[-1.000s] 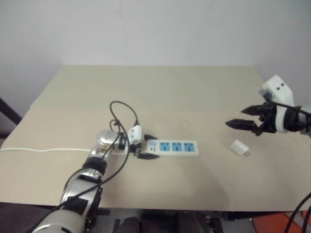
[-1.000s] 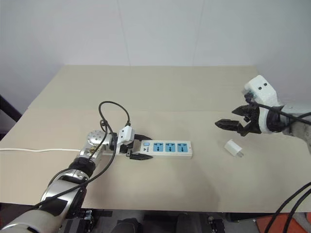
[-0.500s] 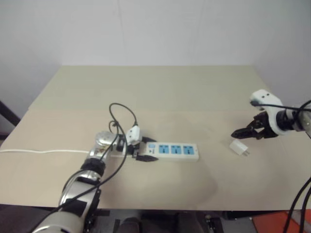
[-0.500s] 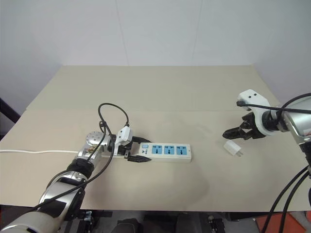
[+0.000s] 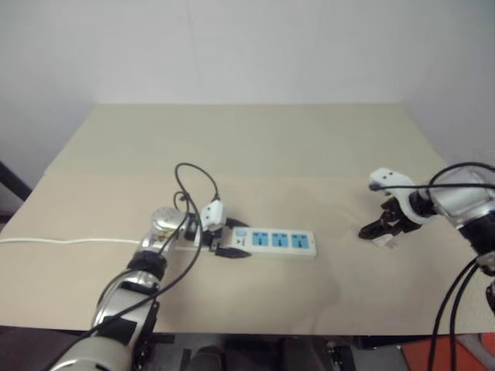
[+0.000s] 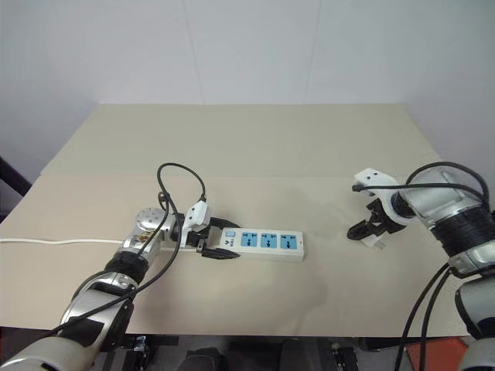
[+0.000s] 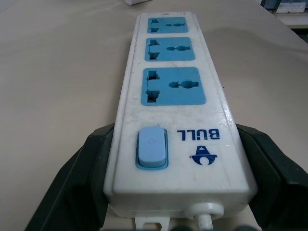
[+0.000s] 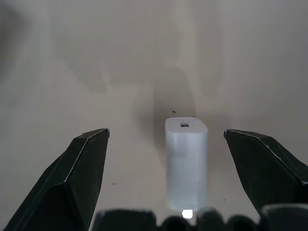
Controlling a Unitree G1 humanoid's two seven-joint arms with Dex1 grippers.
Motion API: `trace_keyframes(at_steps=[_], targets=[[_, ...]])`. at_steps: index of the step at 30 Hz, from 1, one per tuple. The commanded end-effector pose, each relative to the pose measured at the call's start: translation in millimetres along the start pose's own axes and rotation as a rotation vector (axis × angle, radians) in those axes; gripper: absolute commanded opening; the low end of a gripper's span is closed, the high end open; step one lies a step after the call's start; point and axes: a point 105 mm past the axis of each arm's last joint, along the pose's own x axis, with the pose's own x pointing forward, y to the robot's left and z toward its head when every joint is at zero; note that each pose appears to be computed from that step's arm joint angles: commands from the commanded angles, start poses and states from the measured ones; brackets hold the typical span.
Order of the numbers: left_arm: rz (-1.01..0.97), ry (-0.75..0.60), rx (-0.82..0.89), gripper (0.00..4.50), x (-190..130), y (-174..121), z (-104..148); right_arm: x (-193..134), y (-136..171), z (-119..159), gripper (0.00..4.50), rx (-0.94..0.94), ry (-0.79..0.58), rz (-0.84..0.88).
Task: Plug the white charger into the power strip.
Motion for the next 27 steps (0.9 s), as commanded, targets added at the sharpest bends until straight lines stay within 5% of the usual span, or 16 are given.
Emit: trace_keyframes(at_steps=[1, 9, 12, 20, 24, 27], targets=[[-0.060, 0.065, -0.041, 3.29, 4.1, -13.8, -16.5, -4.7, -9.9, 6.6, 4.50, -0.024, -0.014, -0.035], [-0.042, 0.064, -0.045, 3.29, 0.8, -15.4, -17.0, 10.8, -16.0, 2.0, 4.50, -0.054, 0.024, -0.041], [-0.038, 0.067, -0.045, 3.29, -0.7, -15.9, -17.5, 13.8, -16.2, 3.1, 3.91, -0.067, 0.022, -0.041], [-0.021, 0.068, -0.047, 3.29, -2.9, -14.4, -17.2, 19.3, -8.5, 5.3, 1.27, -0.117, 0.035, -0.017], [-0.012, 0.070, -0.048, 3.29, -4.5, -11.9, -16.7, 11.3, -4.4, 10.6, 1.13, -0.146, -0.002, -0.015], [-0.014, 0.080, -0.055, 3.29, -5.9, -11.1, -17.5, -12.0, 1.8, 38.1, 1.13, -0.189, -0.181, -0.045]])
